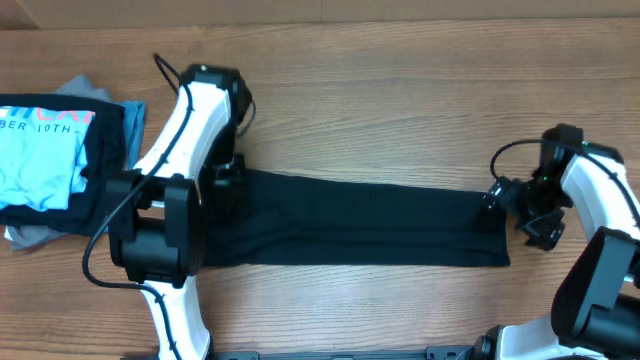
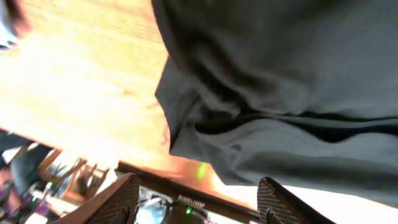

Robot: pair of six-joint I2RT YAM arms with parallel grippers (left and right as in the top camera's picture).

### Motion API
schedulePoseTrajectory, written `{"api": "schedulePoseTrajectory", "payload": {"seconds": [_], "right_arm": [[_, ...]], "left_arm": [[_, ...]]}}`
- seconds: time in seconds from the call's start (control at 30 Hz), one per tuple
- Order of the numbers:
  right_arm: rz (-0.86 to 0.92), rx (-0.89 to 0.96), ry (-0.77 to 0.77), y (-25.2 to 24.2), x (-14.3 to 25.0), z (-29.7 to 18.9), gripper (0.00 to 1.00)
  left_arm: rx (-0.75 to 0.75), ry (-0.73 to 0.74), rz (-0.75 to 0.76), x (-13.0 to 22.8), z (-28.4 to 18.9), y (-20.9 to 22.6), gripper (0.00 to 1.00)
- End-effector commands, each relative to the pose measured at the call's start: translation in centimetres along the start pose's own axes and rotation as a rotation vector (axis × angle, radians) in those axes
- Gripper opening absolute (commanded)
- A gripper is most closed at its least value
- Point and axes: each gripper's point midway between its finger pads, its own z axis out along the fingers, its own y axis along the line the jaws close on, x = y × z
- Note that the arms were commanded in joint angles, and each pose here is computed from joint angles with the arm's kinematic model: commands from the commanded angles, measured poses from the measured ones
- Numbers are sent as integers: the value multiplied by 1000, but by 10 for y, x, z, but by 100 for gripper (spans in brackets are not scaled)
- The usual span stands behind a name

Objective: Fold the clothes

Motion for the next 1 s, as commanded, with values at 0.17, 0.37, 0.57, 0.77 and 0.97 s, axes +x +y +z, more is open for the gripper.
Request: {"api": "schedulePoseTrajectory", "payload": {"seconds": [0.17,0.37,0.57,0.77,0.97], "right_arm": [[-47,-54,-46,14,-15,-49,100],[-306,-354,43,67,11,-54,58],[-390,-368,75,83,29,-42,4],[-473,-366,146,97,63,-15,4],[-539,-386,128,110,74,9,4]], "left_arm": [[268,-72,81,-8,-44,-34,63],[519,-49,275,7,-48,-98,4],[537,-27,404,29,-22,-149,4],[500,9,457,46,12,-169,4],[495,18,459,48,28,-171,4]]}}
